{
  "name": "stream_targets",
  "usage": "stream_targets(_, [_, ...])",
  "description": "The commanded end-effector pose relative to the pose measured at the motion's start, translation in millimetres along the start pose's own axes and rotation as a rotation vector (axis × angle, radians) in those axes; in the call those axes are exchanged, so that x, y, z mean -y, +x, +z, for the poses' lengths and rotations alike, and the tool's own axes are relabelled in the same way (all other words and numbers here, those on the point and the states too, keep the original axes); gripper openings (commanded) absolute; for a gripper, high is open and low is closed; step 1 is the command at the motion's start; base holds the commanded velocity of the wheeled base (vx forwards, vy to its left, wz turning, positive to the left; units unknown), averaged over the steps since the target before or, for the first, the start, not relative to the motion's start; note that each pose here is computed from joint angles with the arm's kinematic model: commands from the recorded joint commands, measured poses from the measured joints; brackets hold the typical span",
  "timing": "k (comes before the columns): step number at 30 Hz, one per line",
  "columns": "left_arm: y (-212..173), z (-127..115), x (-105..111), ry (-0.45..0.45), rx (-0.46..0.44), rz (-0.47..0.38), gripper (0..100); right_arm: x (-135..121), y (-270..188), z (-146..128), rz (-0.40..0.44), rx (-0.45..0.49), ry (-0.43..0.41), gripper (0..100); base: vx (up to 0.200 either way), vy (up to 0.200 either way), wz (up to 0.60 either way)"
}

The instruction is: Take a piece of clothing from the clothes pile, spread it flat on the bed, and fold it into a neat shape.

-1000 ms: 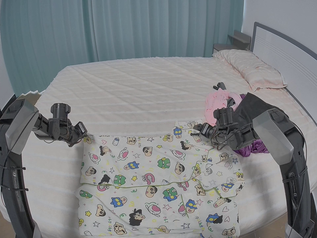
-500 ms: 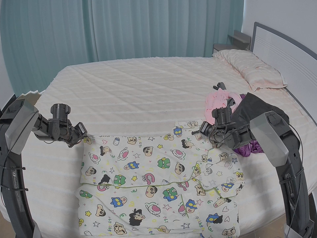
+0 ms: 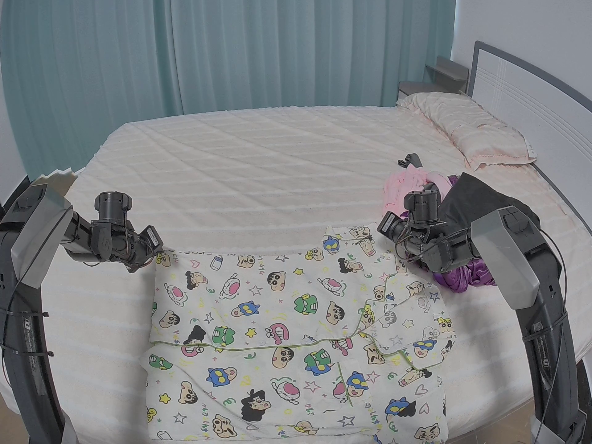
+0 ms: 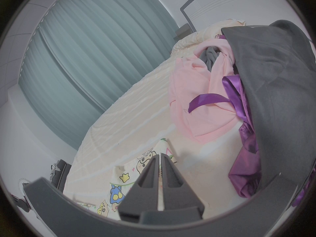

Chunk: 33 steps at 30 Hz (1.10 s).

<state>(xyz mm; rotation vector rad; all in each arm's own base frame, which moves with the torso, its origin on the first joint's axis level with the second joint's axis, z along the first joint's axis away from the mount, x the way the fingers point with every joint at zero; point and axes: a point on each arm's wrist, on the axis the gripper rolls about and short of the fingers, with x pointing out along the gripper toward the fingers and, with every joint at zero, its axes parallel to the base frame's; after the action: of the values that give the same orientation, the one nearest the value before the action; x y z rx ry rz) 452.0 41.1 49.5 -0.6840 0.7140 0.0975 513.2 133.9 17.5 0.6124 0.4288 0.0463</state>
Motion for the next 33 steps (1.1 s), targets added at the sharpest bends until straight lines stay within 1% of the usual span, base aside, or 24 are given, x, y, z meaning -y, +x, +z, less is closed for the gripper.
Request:
stream_targets(1, [4,-2,0,0.001,-0.005,0.002,0,1,1,-1,-0.001,0.003,-0.002,0,0.000,0.000,0.00])
stream_targets(8, [5,-2,0,0.001,-0.007,0.002,0,3,-5,-1,-0.020,-0.005,-0.015,0,0.000,0.000,0.00])
stream_targets(9, [5,-1,0,0.002,-0.004,0.000,100,3,-6,-1,-0.021,-0.007,-0.018,100,0.000,0.000,0.00])
stream_targets(13, [6,-1,1,-0.001,-0.003,0.001,100,4,-8,-2,-0.028,-0.013,-0.027,100,0.000,0.000,0.00])
stream_targets(18, [10,8,-4,-0.009,0.055,0.052,100,2,-27,7,-0.036,-0.019,-0.033,100,0.000,0.000,0.00])
stream_targets(20, [9,8,-5,-0.013,0.055,0.057,100,1,-33,8,-0.038,-0.021,-0.033,100,0.000,0.000,0.00])
stream_targets(21, [5,10,-6,-0.019,0.053,0.057,100,0,-47,10,-0.035,-0.025,-0.032,100,0.000,0.000,0.00])
stream_targets(23, [-1,12,-7,-0.023,0.058,0.057,100,-1,-60,12,-0.027,-0.029,-0.032,100,0.000,0.000,0.00])
stream_targets(25, [-16,15,-7,-0.028,0.060,0.047,100,-3,-80,16,-0.021,-0.026,-0.032,100,0.000,0.000,0.00])
stream_targets(26, [-17,15,-7,-0.028,0.058,0.044,100,-2,-82,16,-0.022,-0.026,-0.031,100,0.000,0.000,0.00])
stream_targets(29, [-46,13,-7,-0.033,0.023,-0.008,100,-5,-114,23,-0.013,-0.017,-0.027,100,0.000,0.000,0.00])
stream_targets(32, [-62,1,-9,-0.037,-0.014,-0.008,100,-4,-134,22,-0.022,-0.030,-0.020,100,0.000,0.000,0.00])
stream_targets(33, [-70,-8,-12,-0.042,-0.042,-0.006,100,-3,-146,19,-0.026,-0.042,-0.020,100,0.000,0.000,0.00])
